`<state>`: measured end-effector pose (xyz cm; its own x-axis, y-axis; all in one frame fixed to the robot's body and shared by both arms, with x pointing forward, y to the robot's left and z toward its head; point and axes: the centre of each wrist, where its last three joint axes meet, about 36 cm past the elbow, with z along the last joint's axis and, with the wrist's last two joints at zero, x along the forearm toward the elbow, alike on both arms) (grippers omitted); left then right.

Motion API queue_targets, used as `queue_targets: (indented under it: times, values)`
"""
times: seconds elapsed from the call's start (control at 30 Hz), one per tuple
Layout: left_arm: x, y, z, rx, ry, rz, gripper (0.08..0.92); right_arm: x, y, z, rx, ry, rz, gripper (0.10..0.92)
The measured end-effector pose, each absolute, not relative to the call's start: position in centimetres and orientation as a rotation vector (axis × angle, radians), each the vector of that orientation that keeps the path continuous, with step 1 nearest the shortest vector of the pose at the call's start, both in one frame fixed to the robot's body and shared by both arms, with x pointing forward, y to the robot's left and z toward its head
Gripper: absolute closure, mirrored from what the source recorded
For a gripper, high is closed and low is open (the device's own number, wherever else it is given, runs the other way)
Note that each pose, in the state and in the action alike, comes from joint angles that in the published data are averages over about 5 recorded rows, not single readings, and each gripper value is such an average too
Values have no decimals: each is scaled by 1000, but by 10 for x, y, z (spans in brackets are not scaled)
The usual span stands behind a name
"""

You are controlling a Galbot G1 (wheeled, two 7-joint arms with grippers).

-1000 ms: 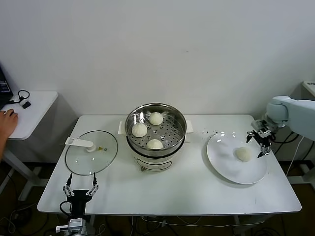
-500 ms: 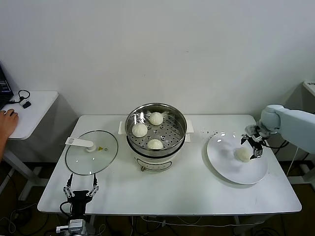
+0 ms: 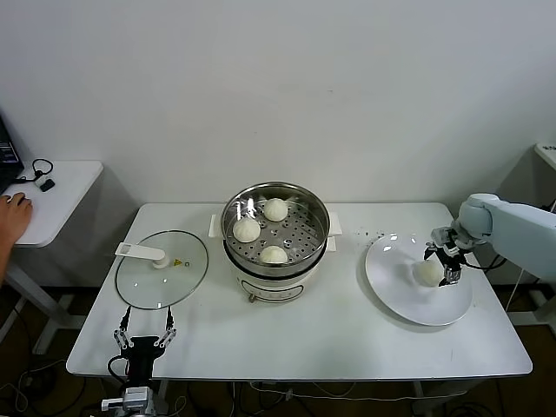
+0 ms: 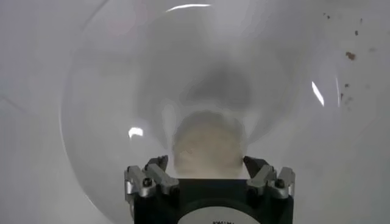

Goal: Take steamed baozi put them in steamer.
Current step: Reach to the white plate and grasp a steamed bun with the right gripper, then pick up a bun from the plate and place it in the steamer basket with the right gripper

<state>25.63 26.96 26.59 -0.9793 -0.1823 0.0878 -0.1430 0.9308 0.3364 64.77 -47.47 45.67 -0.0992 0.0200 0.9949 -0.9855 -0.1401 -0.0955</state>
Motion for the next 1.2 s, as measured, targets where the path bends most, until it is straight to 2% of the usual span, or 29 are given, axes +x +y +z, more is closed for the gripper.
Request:
queue_targets:
  times: [0.2,0.47,0.6,0.9,1.2]
  values:
    - [256,270,266,253,-2970,-505,177,646,-477,452,1242,-1195,1390,208]
    - [256,270,266,253,-2972,-506,177,649,-481,455,1229,-1205,1395,381]
    - [256,270,265,254,-2972,-506,177,651,-481,457,1225,-1209,1397,419]
    - [258,270,267,254,-2977,-507,177,653,-482,472,1223,-1217,1403,437]
    - [263,266,268,240,-2987,-498,177,668,-457,533,1242,-1229,1445,429]
